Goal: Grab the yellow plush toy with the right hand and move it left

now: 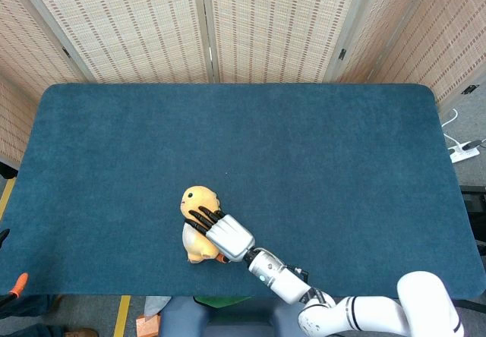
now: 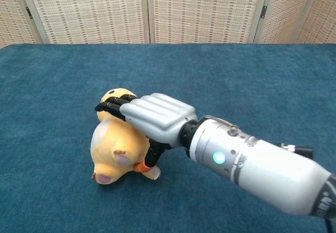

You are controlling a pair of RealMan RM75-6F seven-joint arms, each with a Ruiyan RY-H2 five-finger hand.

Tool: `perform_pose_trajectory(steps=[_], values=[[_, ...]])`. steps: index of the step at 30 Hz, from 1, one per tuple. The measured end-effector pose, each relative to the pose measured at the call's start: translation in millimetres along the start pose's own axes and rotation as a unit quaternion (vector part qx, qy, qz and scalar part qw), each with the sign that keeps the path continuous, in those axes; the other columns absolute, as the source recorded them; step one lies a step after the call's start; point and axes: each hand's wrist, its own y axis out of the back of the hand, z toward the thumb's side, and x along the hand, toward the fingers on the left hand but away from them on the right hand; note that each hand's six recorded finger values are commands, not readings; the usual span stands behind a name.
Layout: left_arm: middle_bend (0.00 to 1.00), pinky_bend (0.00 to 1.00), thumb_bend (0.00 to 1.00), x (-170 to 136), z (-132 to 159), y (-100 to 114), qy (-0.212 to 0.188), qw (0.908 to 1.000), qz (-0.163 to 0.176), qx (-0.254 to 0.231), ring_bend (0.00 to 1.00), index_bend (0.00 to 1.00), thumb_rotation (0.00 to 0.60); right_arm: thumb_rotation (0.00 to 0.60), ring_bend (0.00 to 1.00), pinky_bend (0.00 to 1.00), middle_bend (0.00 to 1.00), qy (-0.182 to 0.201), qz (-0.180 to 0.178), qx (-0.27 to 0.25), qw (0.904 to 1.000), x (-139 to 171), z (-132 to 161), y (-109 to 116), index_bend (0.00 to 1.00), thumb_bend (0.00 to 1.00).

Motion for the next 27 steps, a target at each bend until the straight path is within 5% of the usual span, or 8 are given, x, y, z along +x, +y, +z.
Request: perform_pose_trajectory(steps=[8,14,22,27], values=[[0.0,0.17,0.34,1,13,-4,-0.02,0.9997,0.003,0.009,0.0,0.0,0.6,0.6,0.0,0.0,0.0,-0.029,-0.039,0.006,0.9988,69,-30,56,0.0,0.11],[0.09,0.27,0.34,-4,46,-14,-0.089,0.9959,0.004,-0.016,0.11,0.02,0.6,0.6,0.0,0.0,0.0,-0.108,-0.068,0.028,0.9915,158,-83,76,0.0,0.11],[0.12,0.32,0.32,-10,140,-38,-0.232,0.9724,-0.009,-0.02,0.13,0.01,0.6,0.6,0.0,0.0,0.0,-0.237,-0.157,0.0,0.9588,293,-137,86,0.0,0.11],[0.11,0.27,0.31,-5,219,-64,-0.305,0.9515,-0.024,-0.035,0.08,0.0,0.6,0.6,0.0,0.0,0.0,-0.262,-0.2,0.002,0.944,359,-143,97,0.0,0.11]])
